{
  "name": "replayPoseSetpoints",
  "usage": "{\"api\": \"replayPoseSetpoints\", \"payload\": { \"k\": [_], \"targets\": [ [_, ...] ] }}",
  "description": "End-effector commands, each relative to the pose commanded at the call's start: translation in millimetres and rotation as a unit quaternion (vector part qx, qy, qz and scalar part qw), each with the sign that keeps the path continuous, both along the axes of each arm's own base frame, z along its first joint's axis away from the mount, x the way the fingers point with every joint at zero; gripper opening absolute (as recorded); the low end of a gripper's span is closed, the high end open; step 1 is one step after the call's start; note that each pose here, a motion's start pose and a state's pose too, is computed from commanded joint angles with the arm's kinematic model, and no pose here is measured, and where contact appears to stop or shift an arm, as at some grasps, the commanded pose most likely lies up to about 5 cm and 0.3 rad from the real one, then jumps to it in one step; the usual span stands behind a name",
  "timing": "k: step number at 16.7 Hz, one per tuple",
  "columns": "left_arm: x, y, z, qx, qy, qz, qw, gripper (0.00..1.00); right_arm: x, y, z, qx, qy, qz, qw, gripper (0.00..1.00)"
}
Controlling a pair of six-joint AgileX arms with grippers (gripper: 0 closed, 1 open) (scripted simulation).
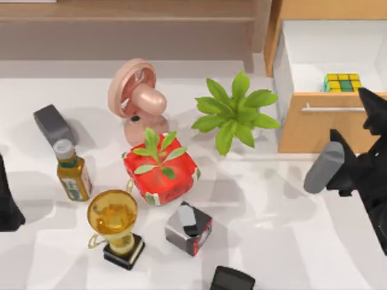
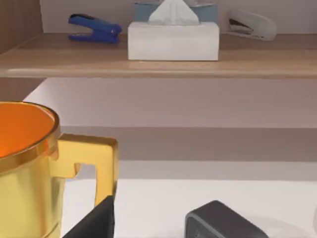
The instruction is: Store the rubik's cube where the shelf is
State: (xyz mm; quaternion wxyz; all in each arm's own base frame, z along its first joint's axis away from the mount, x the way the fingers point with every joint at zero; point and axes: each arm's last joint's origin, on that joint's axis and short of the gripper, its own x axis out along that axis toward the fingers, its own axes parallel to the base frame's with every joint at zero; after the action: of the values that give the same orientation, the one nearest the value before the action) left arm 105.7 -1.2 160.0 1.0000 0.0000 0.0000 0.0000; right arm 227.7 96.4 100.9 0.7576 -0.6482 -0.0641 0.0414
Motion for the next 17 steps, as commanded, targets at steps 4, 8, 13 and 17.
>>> {"api": "replayPoseSetpoints", "payload": {
  "k": [4, 8, 13, 17],
  "targets": [
    [0, 0, 0, 0.000, 0.000, 0.000, 1.000, 1.00, 22, 36, 51, 0.146, -0.050, 0.092, 0.984, 1.00],
    [0, 0, 0, 0.000, 0.000, 0.000, 1.000, 1.00, 72, 55, 129, 0.285, -0.061, 0.134, 0.947, 1.00],
    [0, 0, 0, 0.000, 0.000, 0.000, 1.000, 1.00, 129, 56, 228, 0.412, 0.020, 0.138, 0.900, 1.00],
    [0, 0, 0, 0.000, 0.000, 0.000, 1.000, 1.00, 159, 59, 266, 0.481, 0.161, 0.100, 0.856, 1.00]
  ]
}}
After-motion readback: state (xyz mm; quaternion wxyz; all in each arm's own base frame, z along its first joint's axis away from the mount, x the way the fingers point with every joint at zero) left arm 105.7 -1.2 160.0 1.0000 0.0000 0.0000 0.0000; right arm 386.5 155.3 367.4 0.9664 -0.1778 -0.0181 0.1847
